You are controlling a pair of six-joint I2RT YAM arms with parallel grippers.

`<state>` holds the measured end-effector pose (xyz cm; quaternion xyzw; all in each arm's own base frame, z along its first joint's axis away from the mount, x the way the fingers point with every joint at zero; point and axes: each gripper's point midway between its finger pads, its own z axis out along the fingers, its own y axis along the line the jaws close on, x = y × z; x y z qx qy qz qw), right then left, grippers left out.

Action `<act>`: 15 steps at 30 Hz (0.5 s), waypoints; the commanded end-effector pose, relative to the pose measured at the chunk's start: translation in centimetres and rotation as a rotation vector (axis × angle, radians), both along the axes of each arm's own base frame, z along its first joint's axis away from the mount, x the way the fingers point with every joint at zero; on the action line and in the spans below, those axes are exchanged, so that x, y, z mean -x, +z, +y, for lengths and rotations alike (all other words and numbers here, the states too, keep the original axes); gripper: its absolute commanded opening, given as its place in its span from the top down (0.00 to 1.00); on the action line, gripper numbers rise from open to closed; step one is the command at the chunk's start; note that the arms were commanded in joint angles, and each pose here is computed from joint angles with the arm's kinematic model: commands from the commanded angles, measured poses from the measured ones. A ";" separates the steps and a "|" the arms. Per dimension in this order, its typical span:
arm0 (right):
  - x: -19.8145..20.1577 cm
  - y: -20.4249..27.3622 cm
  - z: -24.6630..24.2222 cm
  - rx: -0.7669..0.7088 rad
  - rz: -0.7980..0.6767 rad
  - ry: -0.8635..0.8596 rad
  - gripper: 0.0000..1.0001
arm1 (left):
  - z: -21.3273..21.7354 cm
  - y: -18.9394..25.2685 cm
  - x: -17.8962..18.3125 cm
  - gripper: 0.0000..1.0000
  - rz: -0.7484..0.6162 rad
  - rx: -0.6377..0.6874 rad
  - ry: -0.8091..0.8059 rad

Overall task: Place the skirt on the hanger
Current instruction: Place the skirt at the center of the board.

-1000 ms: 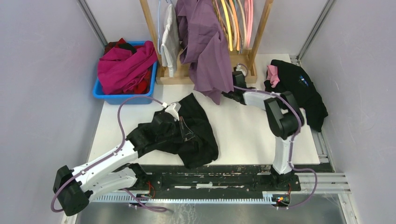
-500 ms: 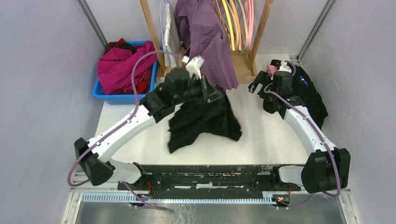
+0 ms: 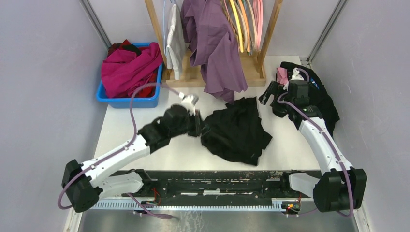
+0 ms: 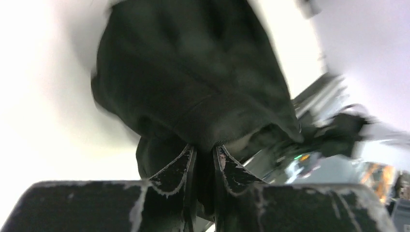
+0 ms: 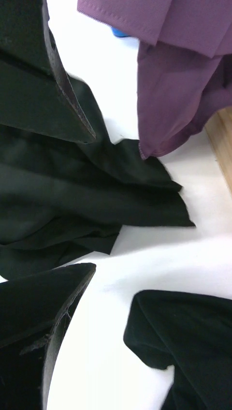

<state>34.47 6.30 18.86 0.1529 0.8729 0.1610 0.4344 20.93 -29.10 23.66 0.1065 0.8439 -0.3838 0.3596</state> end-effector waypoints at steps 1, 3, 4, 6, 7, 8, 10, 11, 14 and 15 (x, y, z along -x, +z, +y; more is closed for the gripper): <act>0.8 -0.5 1.4 -0.053 -0.001 0.078 0.00 | 3.6 -10.7 0.5 0.77 0.103 -0.075 0.171; 1.4 -1.3 2.4 -0.089 0.014 0.121 0.00 | 3.8 -12.4 0.8 0.68 0.125 -0.058 0.189; 1.7 -1.6 2.9 -0.110 0.018 0.143 0.00 | 3.9 -13.0 0.9 0.63 0.130 -0.065 0.189; 2.5 -2.4 3.6 -0.135 0.031 0.177 0.00 | 4.3 -13.5 0.9 0.58 0.133 -0.107 0.193; 2.8 -2.8 3.8 -0.138 0.041 0.188 0.00 | 4.5 -13.5 0.8 0.56 0.131 -0.129 0.197; 3.2 -3.1 3.8 -0.138 0.050 0.192 0.00 | 4.8 -13.2 0.6 0.53 0.124 -0.146 0.206; 3.7 -3.5 4.0 -0.143 0.055 0.202 0.00 | 5.4 -12.0 0.2 0.46 0.097 -0.147 0.235; 4.0 -3.5 4.1 -0.147 0.052 0.210 0.01 | 5.6 -11.1 0.0 0.35 0.078 -0.134 0.255; 4.4 -3.4 4.3 -0.156 0.049 0.223 0.01 | 6.0 -6.7 -1.2 0.01 -0.006 -0.099 0.292; 4.5 -3.2 4.3 -0.158 0.046 0.226 0.01 | 6.1 -4.9 -1.7 0.01 -0.039 -0.100 0.302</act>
